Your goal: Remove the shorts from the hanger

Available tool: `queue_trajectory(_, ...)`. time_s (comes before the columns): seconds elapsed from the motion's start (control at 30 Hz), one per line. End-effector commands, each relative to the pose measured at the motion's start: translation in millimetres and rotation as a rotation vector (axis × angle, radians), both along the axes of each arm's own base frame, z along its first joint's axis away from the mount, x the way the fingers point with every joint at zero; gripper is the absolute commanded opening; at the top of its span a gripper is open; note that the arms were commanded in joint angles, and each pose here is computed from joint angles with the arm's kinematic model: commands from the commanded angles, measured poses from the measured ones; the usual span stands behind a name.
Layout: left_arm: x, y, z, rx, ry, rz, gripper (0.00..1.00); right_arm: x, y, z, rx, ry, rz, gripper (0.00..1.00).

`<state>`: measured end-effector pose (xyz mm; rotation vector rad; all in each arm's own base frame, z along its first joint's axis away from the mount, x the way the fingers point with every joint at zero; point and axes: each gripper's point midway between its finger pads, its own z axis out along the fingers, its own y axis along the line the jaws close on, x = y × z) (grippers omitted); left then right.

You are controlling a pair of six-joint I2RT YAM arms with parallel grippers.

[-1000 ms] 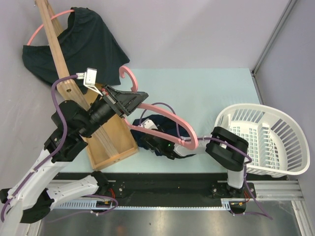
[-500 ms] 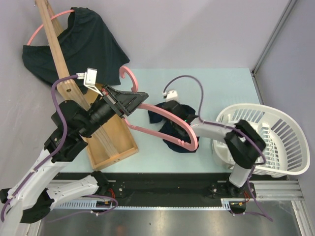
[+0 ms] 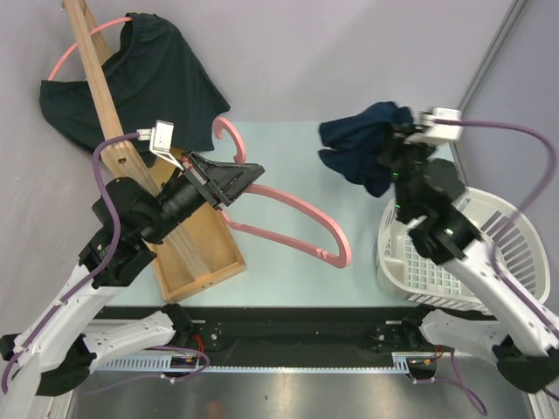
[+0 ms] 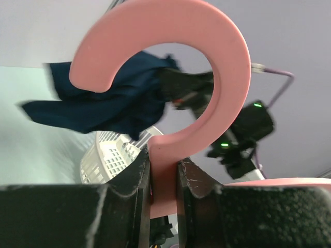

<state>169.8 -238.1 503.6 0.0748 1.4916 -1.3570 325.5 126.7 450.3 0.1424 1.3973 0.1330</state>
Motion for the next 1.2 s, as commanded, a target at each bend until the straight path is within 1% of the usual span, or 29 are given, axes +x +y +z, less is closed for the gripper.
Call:
queue_trajectory(0.0, -4.3, -1.5, 10.7, -0.027, -0.025, -0.028, 0.0, -54.5, -73.4, 62.2, 0.074, -0.136, -0.155, 0.0)
queue_trajectory(0.03, -3.7, -2.7, 9.1, -0.027, -0.021, -0.03, 0.01, -72.9, -93.6, 70.0, 0.101, -0.158, -0.185, 0.0)
queue_trajectory(0.13, -3.1, -5.6, 7.7, -0.031, -0.015, -0.04, 0.0, -97.2, -119.9, 61.1, 0.099, -0.125, -0.226, 0.0)
queue_trajectory(0.27, -0.7, -11.0, 6.3, -0.036, -0.008, -0.051, 0.0, -104.8, -131.3, 13.6, 0.054, 0.026, -0.27, 0.0)
queue_trajectory(0.33, -0.5, -15.6, 5.5, -0.041, -0.002, -0.069, 0.0, -103.3, -137.3, -18.6, -0.012, 0.11, -0.33, 0.0)
queue_trajectory(0.37, -0.7, -17.1, 4.7, -0.042, 0.002, -0.076, 0.0, -103.5, -137.9, -27.4, 0.026, 0.122, -0.343, 0.0)
queue_trajectory(0.43, -0.4, -21.3, 3.0, -0.041, 0.012, -0.091, 0.0, -105.2, -144.1, -52.7, 0.013, 0.179, -0.398, 0.0)
queue_trajectory(0.47, -0.3, -22.3, 2.8, -0.041, 0.016, -0.095, 0.0, -106.9, -146.6, -58.4, 0.072, 0.178, -0.419, 0.0)
queue_trajectory(0.5, -0.9, -22.2, 2.6, -0.043, 0.018, -0.097, 0.0, -109.6, -153.3, -64.8, 0.1, 0.183, -0.473, 0.0)
queue_trajectory(0.57, -1.1, -22.5, 1.9, -0.042, 0.022, -0.1, 0.0, -117.4, -166.6, -79.3, 0.114, 0.207, -0.565, 0.0)
queue_trajectory(0.6, -1.2, -21.6, 2.8, -0.045, 0.023, -0.097, 0.0, -119.6, -172.5, -82.6, 0.179, 0.184, -0.626, 0.0)
queue_trajectory(0.63, -1.0, -21.5, 1.9, -0.044, 0.024, -0.095, 0.01, -124.7, -178.9, -92.1, 0.146, 0.209, -0.664, 0.0)
queue_trajectory(0.8, -2.9, -19.3, 1.2, -0.047, 0.028, -0.095, 0.0, -138.0, -208.1, -111.8, 0.181, 0.221, -0.842, 0.0)
queue_trajectory(0.93, -3.5, -17.5, -1.5, -0.048, 0.033, -0.091, 0.0, -150.2, -225.3, -118.5, 0.227, 0.228, -0.916, 0.0)
queue_trajectory(0.97, -3.9, -16.8, -1.3, -0.049, 0.032, -0.09, 0.0, -151.6, -226.8, -118.7, 0.227, 0.229, -0.921, 0.02)
queue_trajectory(1.0, -3.5, -17.2, -1.7, -0.048, 0.033, -0.09, 0.0, -153.1, -228.2, -118.2, 0.222, 0.229, -0.926, 0.24)
queue_trajectory(1.03, -3.6, -17.5, -2.4, -0.047, 0.034, -0.091, 0.0, -152.7, -228.2, -117.9, 0.219, 0.23, -0.927, 0.39)
queue_trajectory(1.07, -3.0, -18.1, -3.1, -0.046, 0.035, -0.091, 0.01, -152.5, -228.0, -118.4, 0.206, 0.239, -0.925, 0.75)
queue_trajectory(1.1, -3.1, -18.4, -3.5, -0.045, 0.035, -0.092, 0.0, -151.3, -227.0, -118.4, 0.204, 0.242, -0.92, 0.87)
queue_trajectory(1.17, -3.0, -18.9, -4.4, -0.045, 0.037, -0.094, 0.0, -148.8, -224.3, -119.3, 0.183, 0.265, -0.897, 1.0)
